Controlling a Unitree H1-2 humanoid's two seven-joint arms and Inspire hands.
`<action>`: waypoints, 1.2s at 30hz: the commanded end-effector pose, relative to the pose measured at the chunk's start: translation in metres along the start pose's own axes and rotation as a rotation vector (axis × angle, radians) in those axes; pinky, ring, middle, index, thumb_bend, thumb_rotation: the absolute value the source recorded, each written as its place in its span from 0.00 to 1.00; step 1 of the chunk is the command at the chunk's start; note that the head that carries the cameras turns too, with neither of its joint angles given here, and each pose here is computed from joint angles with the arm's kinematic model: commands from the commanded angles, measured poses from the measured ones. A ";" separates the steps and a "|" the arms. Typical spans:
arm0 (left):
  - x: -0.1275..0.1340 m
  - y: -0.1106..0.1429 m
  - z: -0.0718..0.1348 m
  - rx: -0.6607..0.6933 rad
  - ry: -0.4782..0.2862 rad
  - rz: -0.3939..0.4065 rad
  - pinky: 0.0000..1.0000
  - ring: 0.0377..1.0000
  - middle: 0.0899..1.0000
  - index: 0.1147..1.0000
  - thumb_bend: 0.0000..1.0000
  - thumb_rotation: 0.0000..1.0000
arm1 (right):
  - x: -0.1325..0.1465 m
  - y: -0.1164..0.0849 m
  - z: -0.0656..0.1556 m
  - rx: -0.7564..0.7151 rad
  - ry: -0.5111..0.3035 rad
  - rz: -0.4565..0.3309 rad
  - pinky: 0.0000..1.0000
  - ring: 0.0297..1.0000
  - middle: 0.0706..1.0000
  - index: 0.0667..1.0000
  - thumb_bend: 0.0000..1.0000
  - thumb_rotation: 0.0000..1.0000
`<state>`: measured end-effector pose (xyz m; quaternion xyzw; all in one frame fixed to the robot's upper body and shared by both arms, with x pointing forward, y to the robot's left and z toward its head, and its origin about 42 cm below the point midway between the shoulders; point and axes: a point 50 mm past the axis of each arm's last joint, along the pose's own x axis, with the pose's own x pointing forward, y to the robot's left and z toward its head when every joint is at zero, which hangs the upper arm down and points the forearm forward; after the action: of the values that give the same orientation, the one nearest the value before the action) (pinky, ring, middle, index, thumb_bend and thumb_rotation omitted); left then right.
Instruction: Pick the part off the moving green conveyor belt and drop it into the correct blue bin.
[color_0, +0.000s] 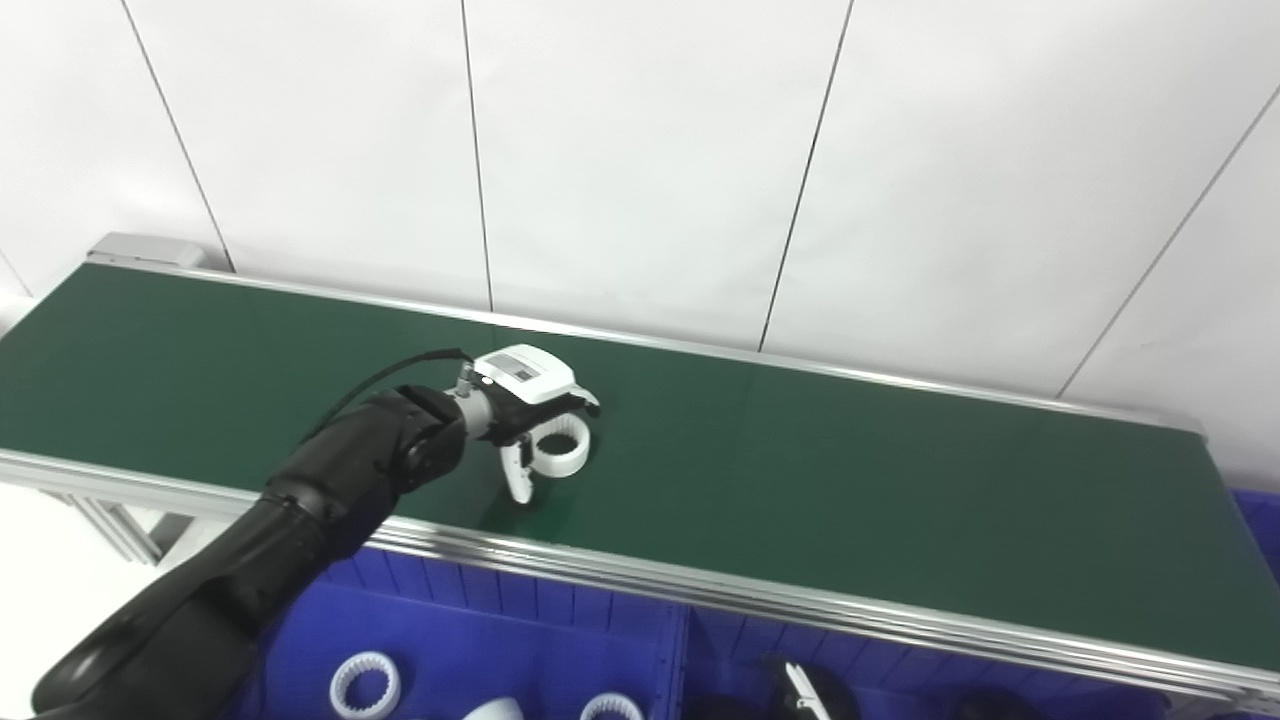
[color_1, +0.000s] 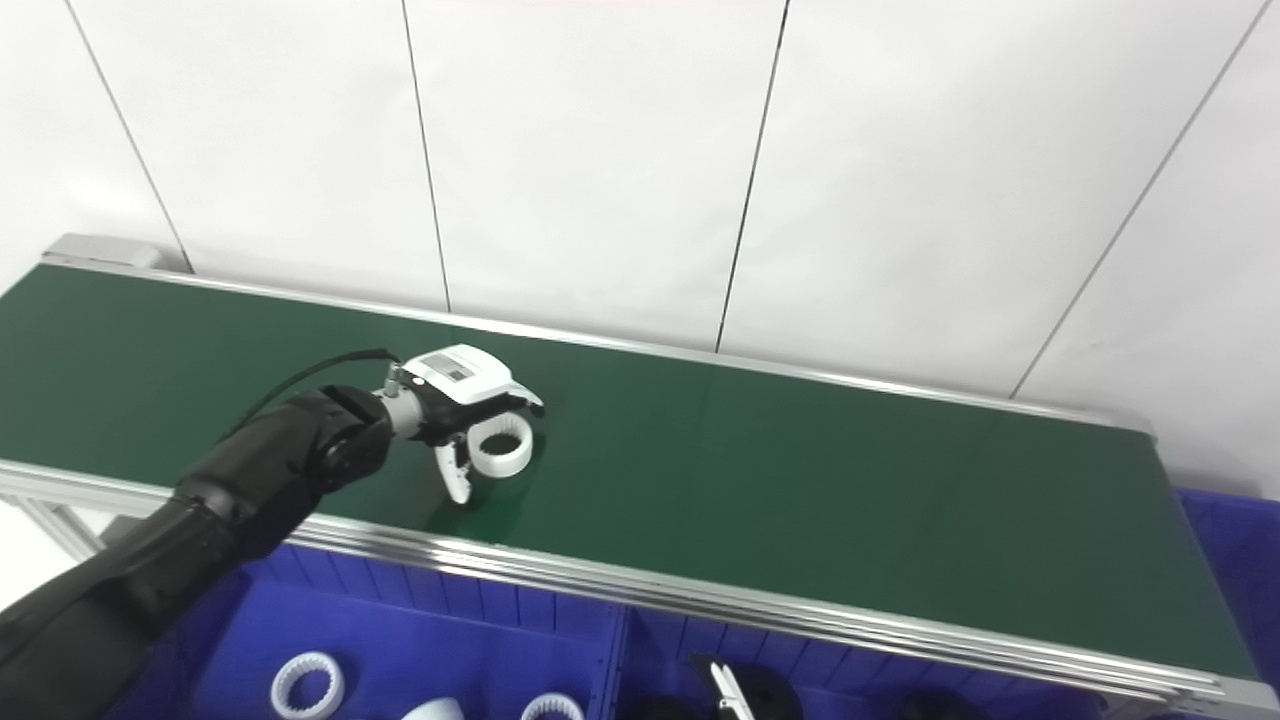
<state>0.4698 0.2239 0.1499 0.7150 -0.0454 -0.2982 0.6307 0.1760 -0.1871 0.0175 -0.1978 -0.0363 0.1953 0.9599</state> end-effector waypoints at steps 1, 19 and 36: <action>0.007 0.025 0.003 0.030 0.005 0.070 0.48 0.68 0.83 0.81 0.93 0.16 | 0.005 -0.003 0.013 0.014 -0.093 -0.031 0.93 0.96 0.99 0.97 0.47 1.00; 0.023 0.015 0.031 0.002 -0.051 0.104 0.20 0.28 0.44 0.40 0.65 0.00 | 0.006 0.002 0.019 0.025 -0.106 -0.046 0.93 0.96 0.98 0.96 0.44 0.99; 0.016 0.028 0.033 -0.033 -0.125 0.181 0.19 0.27 0.43 0.32 0.54 0.00 | 0.006 0.002 0.021 0.032 -0.110 -0.050 0.93 0.96 0.98 0.96 0.43 0.98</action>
<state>0.4666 0.1779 0.1407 0.6772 -0.1167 -0.3077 0.6581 0.1746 -0.1789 0.0225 -0.1865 -0.0448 0.1834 0.9642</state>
